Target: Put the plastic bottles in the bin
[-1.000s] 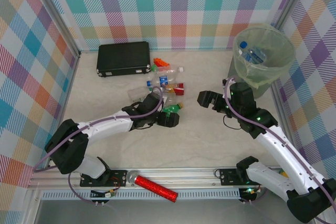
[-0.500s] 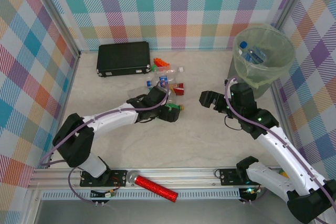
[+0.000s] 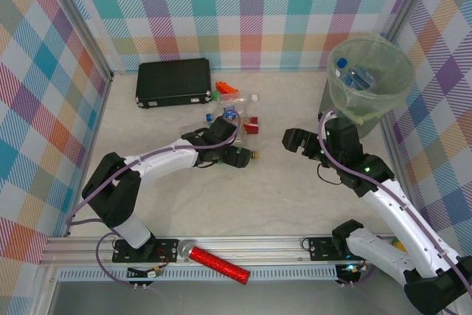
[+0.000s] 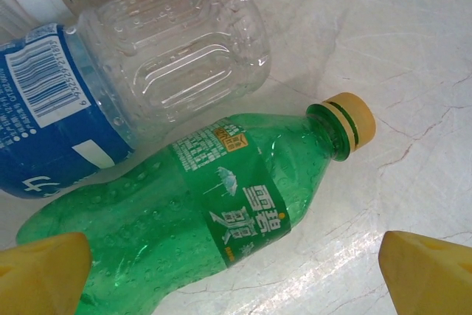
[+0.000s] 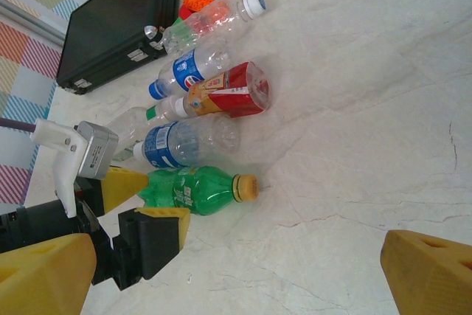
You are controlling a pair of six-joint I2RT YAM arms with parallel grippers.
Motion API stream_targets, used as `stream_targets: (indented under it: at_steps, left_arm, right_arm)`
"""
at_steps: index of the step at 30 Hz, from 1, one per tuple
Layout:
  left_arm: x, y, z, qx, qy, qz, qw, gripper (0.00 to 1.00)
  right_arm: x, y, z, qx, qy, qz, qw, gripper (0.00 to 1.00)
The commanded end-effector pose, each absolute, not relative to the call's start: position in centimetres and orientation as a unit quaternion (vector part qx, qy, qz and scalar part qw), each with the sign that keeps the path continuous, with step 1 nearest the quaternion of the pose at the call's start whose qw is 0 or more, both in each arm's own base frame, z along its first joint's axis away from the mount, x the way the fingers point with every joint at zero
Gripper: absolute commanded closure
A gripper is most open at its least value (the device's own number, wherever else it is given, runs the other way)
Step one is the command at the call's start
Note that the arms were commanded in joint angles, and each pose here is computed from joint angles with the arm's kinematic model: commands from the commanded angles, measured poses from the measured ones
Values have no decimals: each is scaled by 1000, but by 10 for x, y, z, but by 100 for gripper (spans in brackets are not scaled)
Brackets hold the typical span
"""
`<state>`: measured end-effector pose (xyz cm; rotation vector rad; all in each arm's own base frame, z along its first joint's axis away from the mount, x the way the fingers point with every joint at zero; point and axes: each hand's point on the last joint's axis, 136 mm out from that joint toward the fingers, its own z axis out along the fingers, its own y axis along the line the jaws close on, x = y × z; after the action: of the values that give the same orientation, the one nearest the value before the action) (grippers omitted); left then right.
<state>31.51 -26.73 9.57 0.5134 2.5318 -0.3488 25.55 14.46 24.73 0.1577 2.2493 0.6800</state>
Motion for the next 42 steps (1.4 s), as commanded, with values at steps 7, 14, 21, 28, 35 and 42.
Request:
stream_targets:
  at_steps: [7,14,21,28,35,42]
  left_arm:
    - [332,-264,96,187,937,-135,264,1]
    - [318,-265,83,181,942,-157,237,0]
    - [289,-270,81,186,940,-192,214,2]
    - [271,-278,68,210,942,-181,190,4]
    - [274,-287,55,221,946,-162,174,12]
    - [279,-292,47,230,948,-139,169,14]
  right_arm:
    - [256,149,261,55,873,280,394,1]
    - [255,148,261,57,873,279,396,1]
    - [258,151,258,59,873,283,393,1]
    - [259,152,255,61,873,286,390,1]
    - [256,149,255,62,874,282,391,1]
    - [255,149,253,62,875,283,388,1]
